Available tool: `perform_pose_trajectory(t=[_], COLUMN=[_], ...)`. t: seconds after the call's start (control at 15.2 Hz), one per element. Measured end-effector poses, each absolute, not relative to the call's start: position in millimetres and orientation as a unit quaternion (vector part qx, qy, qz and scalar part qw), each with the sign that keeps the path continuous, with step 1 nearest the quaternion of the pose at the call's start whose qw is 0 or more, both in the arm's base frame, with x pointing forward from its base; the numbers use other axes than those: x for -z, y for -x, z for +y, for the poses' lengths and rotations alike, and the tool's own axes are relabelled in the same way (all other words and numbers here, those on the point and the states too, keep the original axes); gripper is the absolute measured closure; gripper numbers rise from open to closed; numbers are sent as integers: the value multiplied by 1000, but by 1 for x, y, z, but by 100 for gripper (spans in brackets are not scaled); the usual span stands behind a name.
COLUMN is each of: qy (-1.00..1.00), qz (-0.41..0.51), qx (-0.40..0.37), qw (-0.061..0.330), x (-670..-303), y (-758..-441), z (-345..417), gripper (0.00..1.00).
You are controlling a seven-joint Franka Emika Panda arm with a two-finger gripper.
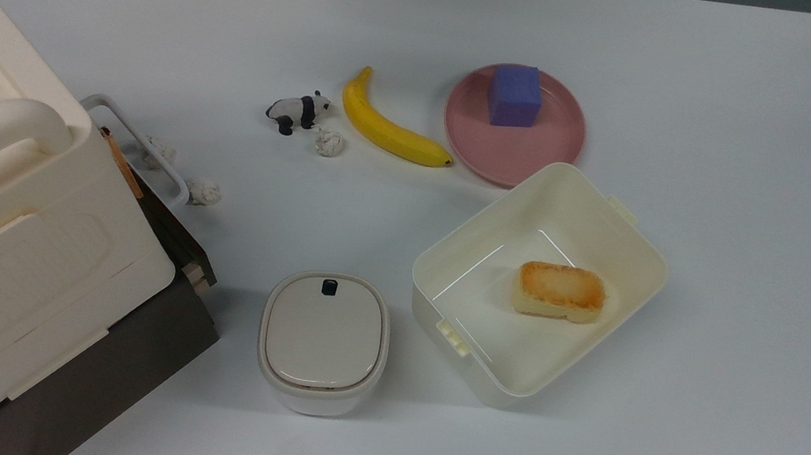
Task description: Slide the drawer open
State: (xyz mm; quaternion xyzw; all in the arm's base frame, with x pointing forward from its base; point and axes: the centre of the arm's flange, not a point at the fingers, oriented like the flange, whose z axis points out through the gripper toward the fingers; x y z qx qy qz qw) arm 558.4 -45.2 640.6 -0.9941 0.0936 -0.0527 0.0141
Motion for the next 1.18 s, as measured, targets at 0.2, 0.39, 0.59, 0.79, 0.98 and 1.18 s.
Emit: perform_pose_trajectory(t=[0.2, 0.39, 0.59, 0.79, 0.98, 1.18], qy=[994, 997, 1000, 998, 990, 978], qz=[91, 64, 3, -63, -142, -208], qx=[51, 40, 28, 21, 9, 0], qw=[14, 12, 11, 8, -9, -23], x=[-639, -637, -635, -633, -631, -628], y=[-559, -556, -553, -551, -549, -549], z=[-46, -49, -56, -62, -65, -68], gripper=[0, 0, 0, 0, 0, 0])
